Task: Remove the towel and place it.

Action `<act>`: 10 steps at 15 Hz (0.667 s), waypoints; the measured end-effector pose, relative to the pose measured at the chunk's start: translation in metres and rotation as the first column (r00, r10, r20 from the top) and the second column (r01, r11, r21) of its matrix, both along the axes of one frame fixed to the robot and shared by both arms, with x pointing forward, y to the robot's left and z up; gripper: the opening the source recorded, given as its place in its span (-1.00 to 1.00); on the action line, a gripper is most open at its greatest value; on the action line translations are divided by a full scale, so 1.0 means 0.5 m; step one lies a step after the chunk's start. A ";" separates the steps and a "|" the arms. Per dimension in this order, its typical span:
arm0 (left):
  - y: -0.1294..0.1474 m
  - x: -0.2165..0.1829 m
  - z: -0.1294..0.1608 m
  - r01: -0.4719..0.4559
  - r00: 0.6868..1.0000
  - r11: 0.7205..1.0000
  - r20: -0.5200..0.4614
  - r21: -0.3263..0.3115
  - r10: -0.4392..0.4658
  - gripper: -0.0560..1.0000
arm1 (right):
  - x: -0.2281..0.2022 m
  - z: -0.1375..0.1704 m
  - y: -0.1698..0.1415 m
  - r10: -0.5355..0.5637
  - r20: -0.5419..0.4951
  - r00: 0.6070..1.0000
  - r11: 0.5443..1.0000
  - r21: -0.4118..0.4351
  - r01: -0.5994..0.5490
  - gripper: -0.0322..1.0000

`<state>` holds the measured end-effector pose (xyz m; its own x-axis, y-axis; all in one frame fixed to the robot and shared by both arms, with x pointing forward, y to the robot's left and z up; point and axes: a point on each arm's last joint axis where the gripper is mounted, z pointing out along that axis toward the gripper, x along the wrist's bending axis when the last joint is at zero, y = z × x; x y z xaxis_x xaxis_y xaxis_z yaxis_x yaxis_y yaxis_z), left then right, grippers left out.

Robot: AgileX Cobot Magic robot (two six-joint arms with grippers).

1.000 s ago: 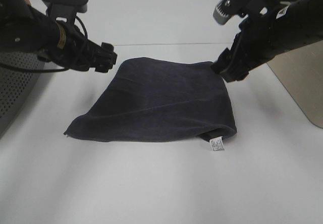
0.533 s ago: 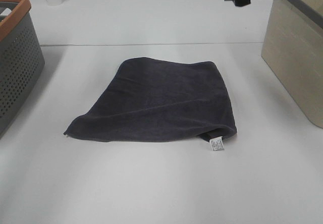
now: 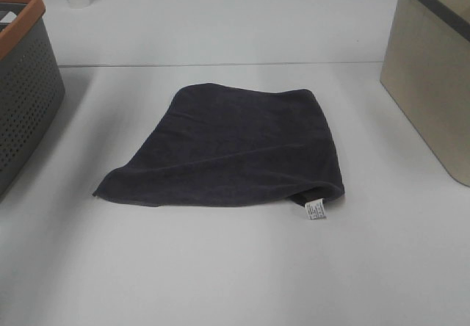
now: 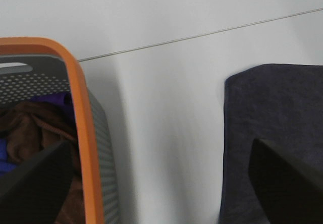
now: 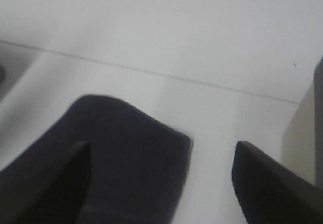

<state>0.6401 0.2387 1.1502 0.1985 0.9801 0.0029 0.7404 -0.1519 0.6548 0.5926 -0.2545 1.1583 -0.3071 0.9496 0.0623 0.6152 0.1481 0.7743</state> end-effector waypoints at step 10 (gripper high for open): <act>0.103 -0.157 0.038 -0.147 0.975 0.987 -0.175 -0.061 0.135 0.77 | -0.050 0.003 -0.064 -0.247 -0.299 0.922 0.940 -0.306 0.153 0.53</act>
<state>0.5614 0.2900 1.1693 0.0496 0.9946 -0.0915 0.8521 0.0056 0.5234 0.5675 -0.2863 1.1596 -0.1158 0.9830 -0.1423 0.8658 0.1701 0.4706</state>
